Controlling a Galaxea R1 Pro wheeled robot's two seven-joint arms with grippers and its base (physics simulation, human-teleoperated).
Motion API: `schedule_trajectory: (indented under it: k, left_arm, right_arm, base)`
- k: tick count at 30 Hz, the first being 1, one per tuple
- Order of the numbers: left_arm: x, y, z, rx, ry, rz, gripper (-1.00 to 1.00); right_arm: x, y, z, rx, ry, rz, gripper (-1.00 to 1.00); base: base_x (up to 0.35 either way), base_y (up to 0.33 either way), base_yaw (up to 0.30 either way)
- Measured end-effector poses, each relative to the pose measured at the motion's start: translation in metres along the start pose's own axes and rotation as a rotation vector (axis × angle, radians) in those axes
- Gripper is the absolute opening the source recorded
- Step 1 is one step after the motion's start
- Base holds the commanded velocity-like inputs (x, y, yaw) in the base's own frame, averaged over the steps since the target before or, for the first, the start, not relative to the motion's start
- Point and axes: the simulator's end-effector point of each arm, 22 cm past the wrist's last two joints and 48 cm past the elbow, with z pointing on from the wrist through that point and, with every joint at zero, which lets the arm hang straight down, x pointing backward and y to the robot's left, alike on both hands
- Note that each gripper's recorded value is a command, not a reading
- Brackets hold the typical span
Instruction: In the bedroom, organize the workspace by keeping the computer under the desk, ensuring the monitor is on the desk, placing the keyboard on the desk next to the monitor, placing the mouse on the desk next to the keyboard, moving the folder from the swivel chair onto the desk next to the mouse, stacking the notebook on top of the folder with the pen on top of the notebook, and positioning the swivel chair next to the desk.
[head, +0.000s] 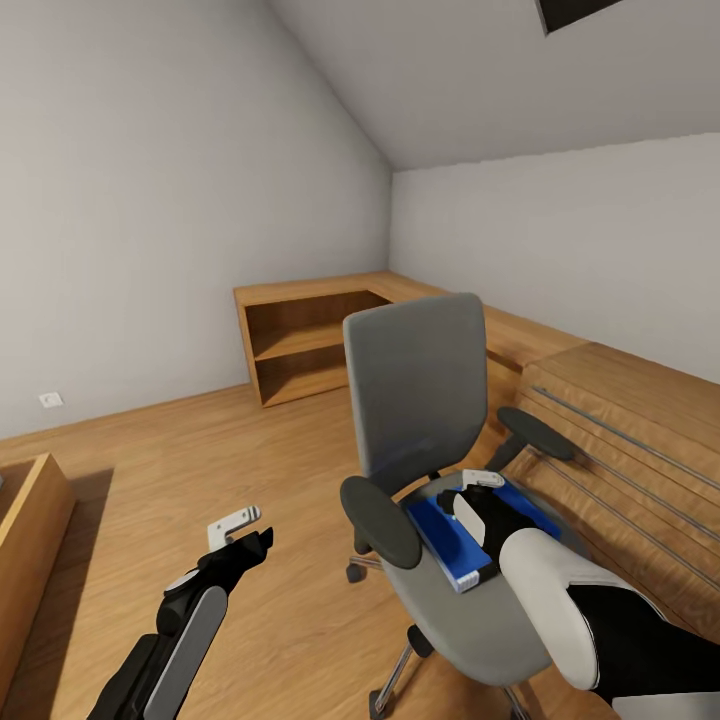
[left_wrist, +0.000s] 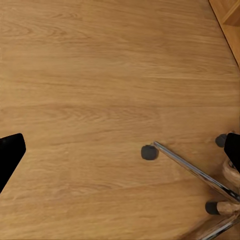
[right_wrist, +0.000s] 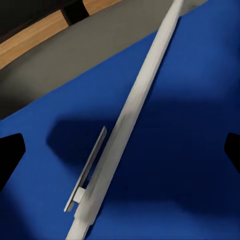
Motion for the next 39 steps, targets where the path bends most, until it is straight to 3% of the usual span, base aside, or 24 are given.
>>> schedule_trajectory:
  k: [39]
  left_arm:
    - [0.0017, 0.0074, 0.0037, -0.007, -0.009, -0.019, 1.00]
  right_arm:
    - [0.0076, -0.0010, 0.0054, 0.002, 0.004, -0.008, 1.00]
  base:
    - [0.001, 0.000, 0.000]
